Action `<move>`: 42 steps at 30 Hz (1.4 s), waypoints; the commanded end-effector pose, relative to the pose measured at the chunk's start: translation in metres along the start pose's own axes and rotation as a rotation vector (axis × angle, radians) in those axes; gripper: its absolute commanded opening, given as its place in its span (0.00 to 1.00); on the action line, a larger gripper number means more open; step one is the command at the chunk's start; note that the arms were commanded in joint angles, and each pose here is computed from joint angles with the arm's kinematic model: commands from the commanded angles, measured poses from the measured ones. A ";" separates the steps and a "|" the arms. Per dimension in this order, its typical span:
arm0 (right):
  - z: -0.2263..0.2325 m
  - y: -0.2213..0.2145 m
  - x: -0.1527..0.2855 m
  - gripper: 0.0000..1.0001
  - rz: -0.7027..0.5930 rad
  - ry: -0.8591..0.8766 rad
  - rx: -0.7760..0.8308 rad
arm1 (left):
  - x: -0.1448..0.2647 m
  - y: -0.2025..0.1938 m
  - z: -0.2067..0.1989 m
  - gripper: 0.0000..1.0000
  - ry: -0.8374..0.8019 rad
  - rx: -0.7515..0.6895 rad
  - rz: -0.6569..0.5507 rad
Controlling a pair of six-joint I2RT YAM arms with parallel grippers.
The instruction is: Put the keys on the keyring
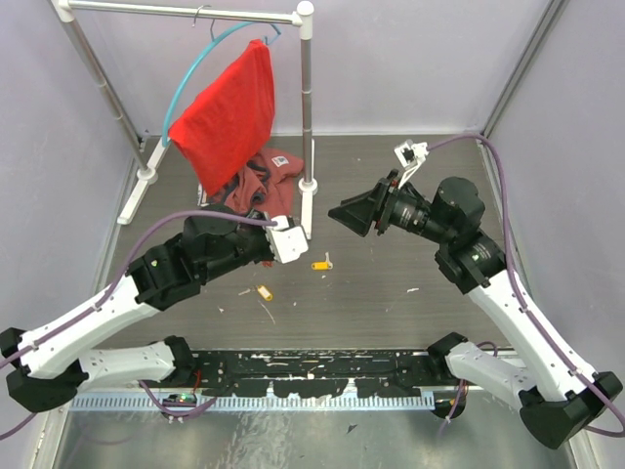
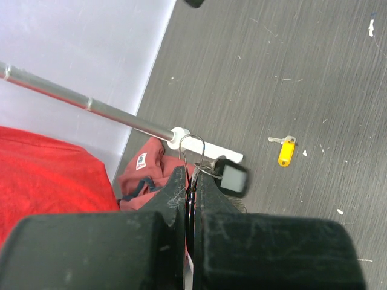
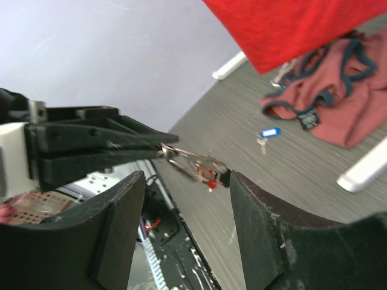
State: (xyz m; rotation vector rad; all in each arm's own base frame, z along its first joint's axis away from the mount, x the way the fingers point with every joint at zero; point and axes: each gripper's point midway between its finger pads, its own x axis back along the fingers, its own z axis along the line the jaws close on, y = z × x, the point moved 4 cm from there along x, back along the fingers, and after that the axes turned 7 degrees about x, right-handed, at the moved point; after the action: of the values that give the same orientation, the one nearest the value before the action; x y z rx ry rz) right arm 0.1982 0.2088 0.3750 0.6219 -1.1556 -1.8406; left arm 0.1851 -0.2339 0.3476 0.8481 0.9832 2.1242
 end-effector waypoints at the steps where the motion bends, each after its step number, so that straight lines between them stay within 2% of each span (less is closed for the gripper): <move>1: 0.029 0.031 -0.005 0.61 -0.089 0.168 -0.016 | 0.002 0.032 0.009 0.00 -0.002 -0.049 -0.112; 8: 0.035 0.007 -0.025 0.55 0.051 0.193 -0.044 | -0.006 0.044 0.005 0.00 -0.024 -0.084 -0.133; 14: 0.040 0.006 -0.030 0.52 0.057 0.191 -0.029 | -0.011 0.047 0.003 0.00 -0.034 -0.099 -0.133; 21: 0.039 0.001 -0.031 0.35 0.073 0.191 -0.034 | -0.010 0.047 0.002 0.00 -0.035 -0.109 -0.135; 28: 0.043 -0.002 -0.036 0.25 0.098 0.224 -0.040 | -0.012 0.046 0.002 0.00 -0.031 -0.115 -0.127; 35: 0.045 -0.006 -0.038 0.24 0.124 0.250 -0.049 | -0.013 0.042 0.004 0.00 -0.008 -0.118 -0.111; 36: 0.045 -0.007 -0.038 0.21 0.126 0.251 -0.049 | -0.013 0.042 0.004 0.00 -0.006 -0.117 -0.112; 39: 0.045 -0.004 -0.037 0.05 0.114 0.246 -0.038 | -0.013 0.041 0.004 0.00 0.003 -0.111 -0.110; 40: 0.045 -0.002 -0.037 0.02 0.107 0.241 -0.032 | -0.012 0.040 0.005 0.07 0.010 -0.106 -0.109; 42: 0.045 0.002 -0.036 0.01 0.088 0.234 -0.016 | -0.010 0.040 0.006 0.30 0.024 -0.090 -0.112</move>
State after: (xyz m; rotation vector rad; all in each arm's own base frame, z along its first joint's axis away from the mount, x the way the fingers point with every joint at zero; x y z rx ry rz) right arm 0.1871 0.2628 0.3626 0.6056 -0.9660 -1.6383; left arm 0.1822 -0.2617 0.3558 0.8212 0.8273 2.0894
